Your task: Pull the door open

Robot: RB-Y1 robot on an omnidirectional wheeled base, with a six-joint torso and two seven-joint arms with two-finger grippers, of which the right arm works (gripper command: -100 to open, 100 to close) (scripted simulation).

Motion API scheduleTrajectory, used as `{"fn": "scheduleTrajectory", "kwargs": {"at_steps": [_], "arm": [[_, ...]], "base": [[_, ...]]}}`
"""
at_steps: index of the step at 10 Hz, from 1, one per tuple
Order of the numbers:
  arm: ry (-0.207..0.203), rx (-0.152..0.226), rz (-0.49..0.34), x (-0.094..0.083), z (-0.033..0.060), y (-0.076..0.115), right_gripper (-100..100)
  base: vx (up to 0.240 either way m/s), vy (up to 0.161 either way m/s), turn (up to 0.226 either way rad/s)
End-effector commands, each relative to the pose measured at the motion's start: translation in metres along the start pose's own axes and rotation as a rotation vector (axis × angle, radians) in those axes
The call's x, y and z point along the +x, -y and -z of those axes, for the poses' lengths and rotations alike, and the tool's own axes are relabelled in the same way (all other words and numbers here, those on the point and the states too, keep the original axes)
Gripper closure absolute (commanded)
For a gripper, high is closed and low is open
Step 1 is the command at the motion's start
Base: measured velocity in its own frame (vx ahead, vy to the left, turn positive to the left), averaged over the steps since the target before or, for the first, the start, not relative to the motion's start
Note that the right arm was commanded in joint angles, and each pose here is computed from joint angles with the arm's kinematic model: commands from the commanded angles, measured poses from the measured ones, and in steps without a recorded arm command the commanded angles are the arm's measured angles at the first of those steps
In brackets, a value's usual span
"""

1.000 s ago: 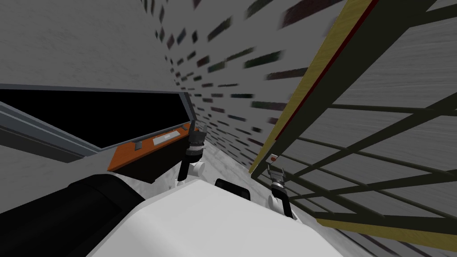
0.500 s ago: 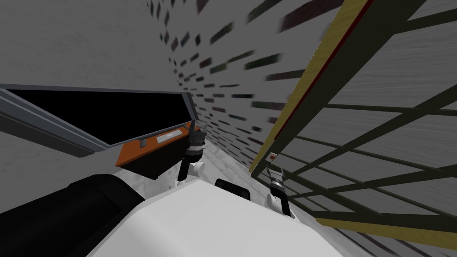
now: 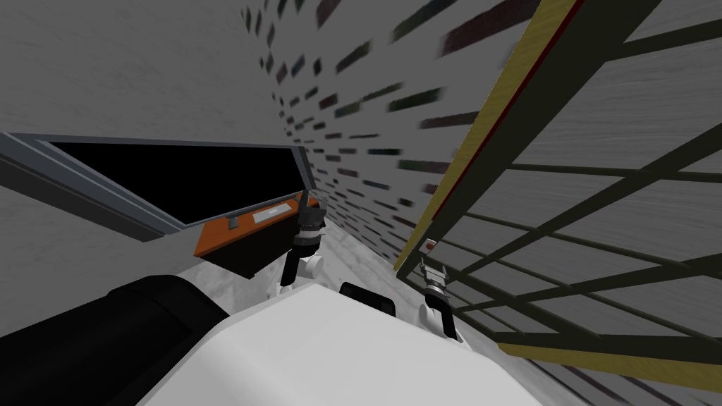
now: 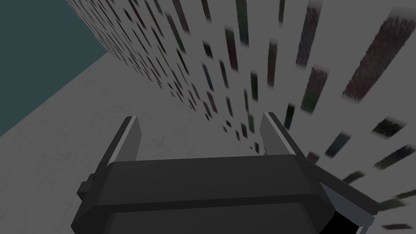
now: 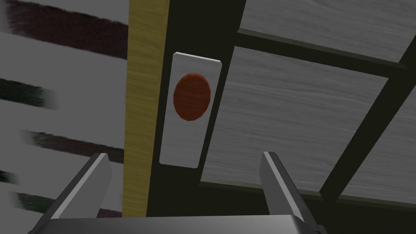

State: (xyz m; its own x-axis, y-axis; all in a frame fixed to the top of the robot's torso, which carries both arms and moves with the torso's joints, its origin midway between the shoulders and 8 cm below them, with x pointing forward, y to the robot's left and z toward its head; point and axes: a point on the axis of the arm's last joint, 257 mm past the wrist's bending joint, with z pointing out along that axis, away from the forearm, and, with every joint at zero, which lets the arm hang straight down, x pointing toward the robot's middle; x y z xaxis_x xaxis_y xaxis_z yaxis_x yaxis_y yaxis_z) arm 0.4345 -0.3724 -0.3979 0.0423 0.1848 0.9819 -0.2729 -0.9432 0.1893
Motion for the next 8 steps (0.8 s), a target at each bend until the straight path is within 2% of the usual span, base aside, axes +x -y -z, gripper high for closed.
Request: {"fn": "scheduleTrajectory", "kwargs": {"at_steps": [1, 6, 7, 8], "arm": [[0.003, -0.004, -0.055, 0.000, -0.0001, 0.002, -100], [0.012, -0.014, -0.191, -0.001, -0.0008, 0.006, -100], [0.011, -0.013, -0.175, -0.001, -0.0008, 0.006, -100], [0.013, -0.027, -0.180, -0.005, 0.0015, -0.009, -100]], "base": [[-0.041, -0.006, 0.019], [-0.047, -0.014, 0.029], [-0.016, -0.005, 0.004], [0.097, -0.003, 0.092]]}}
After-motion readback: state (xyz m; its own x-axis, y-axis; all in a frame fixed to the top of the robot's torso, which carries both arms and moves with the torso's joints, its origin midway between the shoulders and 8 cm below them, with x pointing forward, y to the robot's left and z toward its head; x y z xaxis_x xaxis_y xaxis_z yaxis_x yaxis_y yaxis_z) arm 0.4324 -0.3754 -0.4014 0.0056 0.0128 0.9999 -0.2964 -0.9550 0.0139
